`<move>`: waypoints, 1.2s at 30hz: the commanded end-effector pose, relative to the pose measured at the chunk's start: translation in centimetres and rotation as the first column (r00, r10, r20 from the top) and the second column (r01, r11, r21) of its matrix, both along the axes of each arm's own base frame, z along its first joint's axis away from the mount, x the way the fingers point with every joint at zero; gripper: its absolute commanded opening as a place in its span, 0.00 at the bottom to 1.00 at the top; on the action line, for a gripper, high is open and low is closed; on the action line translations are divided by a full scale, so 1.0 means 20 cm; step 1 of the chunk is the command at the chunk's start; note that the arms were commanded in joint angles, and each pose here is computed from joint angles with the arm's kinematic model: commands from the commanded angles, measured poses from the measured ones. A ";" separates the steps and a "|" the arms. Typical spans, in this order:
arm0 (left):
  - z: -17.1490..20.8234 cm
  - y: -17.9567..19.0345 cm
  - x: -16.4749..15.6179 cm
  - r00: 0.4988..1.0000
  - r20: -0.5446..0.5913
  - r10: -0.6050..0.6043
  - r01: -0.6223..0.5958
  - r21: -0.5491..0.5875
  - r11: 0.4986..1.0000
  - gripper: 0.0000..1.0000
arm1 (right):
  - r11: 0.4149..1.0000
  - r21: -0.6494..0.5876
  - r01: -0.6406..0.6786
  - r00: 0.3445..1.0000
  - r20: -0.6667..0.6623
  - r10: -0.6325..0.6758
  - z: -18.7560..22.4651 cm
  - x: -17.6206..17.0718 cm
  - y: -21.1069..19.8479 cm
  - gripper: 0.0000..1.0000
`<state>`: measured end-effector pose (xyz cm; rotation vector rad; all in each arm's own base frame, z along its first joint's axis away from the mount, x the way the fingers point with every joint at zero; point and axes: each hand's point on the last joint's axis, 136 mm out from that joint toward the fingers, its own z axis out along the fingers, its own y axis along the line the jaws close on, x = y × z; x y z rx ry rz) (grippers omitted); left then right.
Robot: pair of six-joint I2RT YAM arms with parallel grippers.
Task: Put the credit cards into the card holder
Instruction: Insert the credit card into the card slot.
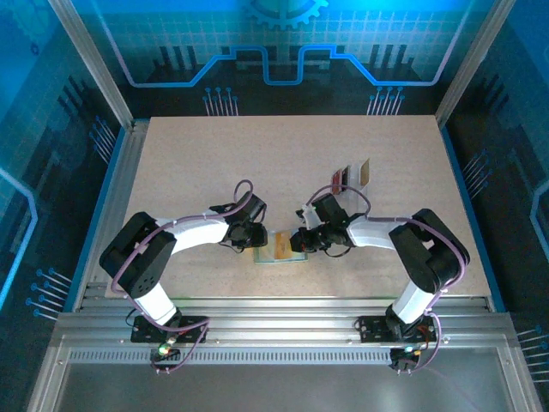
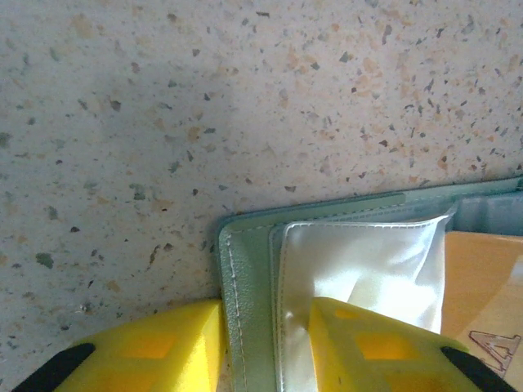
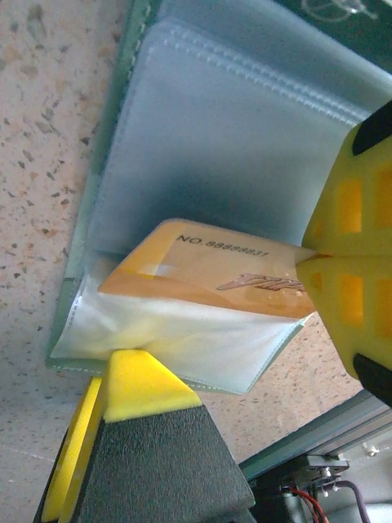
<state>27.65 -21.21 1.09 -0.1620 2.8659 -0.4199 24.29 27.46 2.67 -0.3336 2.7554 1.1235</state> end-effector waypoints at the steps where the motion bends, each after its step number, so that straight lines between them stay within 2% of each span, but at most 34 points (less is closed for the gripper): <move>1: -0.21 0.04 -0.16 0.991 -0.131 -0.023 0.028 0.040 0.999 0.34 | 0.997 -0.057 -0.057 0.989 -0.138 0.049 -0.10 -0.15 -0.05 0.00; 33: -0.23 0.05 -0.18 0.991 -0.130 -0.012 0.017 0.039 0.999 0.33 | 0.990 -0.090 -0.104 0.954 -0.289 0.074 -0.10 -0.16 -0.13 0.00; 36: -0.23 0.06 -0.18 0.991 -0.131 -0.012 0.017 0.039 0.999 0.33 | 0.992 -0.076 -0.102 0.961 -0.266 0.079 -0.07 -0.11 -0.10 0.00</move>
